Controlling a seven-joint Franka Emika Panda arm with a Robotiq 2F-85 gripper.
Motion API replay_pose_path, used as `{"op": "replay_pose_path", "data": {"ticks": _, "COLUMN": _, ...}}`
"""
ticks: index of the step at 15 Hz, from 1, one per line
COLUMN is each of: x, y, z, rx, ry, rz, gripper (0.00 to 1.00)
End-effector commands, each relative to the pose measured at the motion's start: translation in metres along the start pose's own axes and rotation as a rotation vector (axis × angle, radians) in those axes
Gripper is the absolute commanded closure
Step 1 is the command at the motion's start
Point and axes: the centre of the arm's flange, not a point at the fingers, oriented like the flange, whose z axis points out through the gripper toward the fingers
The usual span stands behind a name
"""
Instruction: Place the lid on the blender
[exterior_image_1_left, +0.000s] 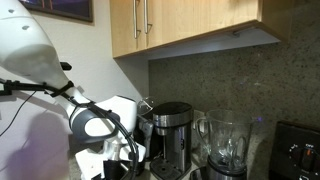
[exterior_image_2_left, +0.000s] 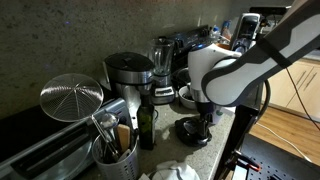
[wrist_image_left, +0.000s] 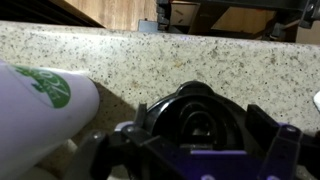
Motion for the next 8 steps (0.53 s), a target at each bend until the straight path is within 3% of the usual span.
{"op": "replay_pose_path", "data": {"ticks": 1, "x": -0.0116, "y": -0.0014, "z": 0.0014, "rx": -0.01, "ry": 0.037, "rz": 0.024, "gripper": 0.25}}
{"op": "replay_pose_path", "data": {"ticks": 3, "x": -0.0127, "y": -0.0017, "z": 0.0036, "rx": -0.013, "ry": 0.041, "rz": 0.027, "gripper": 0.34}}
{"op": "replay_pose_path", "data": {"ticks": 8, "x": -0.0156, "y": 0.0003, "z": 0.0089, "rx": -0.019, "ry": 0.063, "rz": 0.037, "gripper": 0.73}}
